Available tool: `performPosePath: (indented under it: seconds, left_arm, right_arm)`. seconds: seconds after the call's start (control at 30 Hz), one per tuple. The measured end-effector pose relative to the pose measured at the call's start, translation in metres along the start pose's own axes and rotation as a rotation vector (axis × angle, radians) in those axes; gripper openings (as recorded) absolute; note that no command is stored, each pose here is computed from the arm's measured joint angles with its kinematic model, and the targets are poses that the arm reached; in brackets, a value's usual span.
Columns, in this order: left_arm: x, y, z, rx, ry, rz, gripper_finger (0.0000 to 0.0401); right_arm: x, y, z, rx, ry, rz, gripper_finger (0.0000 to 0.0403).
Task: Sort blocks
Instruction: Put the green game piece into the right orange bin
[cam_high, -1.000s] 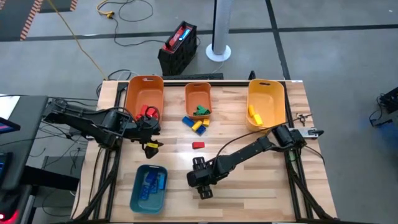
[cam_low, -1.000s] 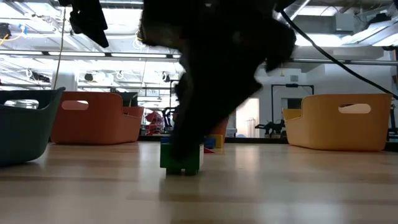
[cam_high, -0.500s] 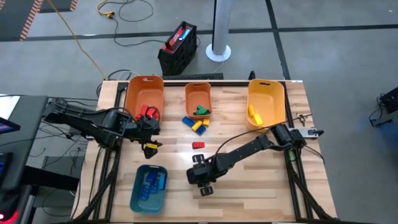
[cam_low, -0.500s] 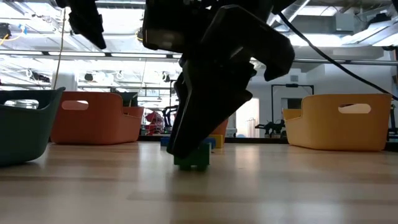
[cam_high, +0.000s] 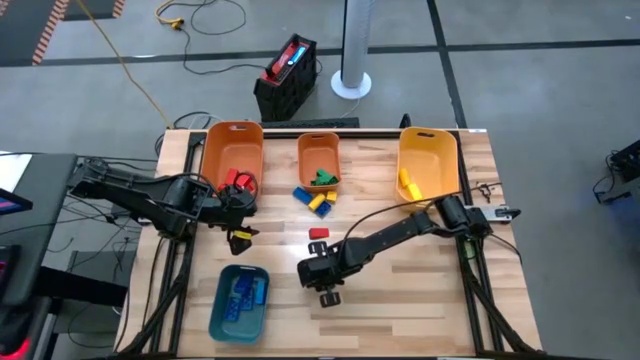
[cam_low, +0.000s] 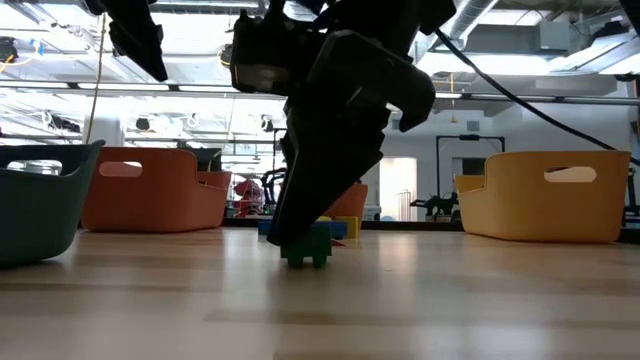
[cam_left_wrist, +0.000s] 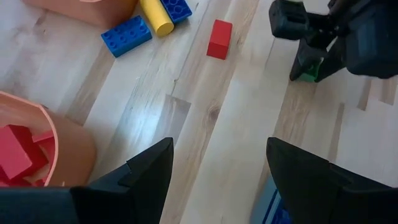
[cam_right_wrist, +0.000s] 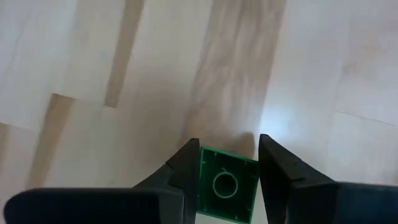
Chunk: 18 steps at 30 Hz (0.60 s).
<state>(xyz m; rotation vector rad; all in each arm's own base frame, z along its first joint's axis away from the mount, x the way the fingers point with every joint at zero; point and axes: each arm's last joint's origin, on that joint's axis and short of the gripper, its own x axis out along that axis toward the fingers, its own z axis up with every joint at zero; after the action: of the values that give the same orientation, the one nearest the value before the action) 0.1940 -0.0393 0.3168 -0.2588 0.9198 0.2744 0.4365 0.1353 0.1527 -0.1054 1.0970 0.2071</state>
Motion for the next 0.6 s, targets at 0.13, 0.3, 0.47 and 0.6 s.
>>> performPosePath:
  seconds: [0.13, 0.3, 0.47, 0.6]
  left_arm:
    - [0.000, 0.000, -0.001, 0.002, 0.008, 0.005, 0.0254]
    - [0.000, 0.001, 0.000, 0.012, 0.005, 0.007, 0.0254]
    - [0.001, 0.006, 0.003, 0.015, -0.006, 0.033, 0.0254]
    - [0.002, 0.009, 0.004, 0.005, -0.009, 0.048, 0.0254]
  right_arm:
    - [-0.003, -0.005, 0.002, 0.009, 0.013, -0.006, 0.0128]
    - [-0.016, -0.014, 0.013, 0.001, 0.019, -0.015, 0.0128]
    - [-0.033, -0.037, 0.029, 0.042, -0.001, -0.038, 0.0127]
    - [-0.052, -0.062, 0.033, 0.056, -0.043, -0.077, 0.0127]
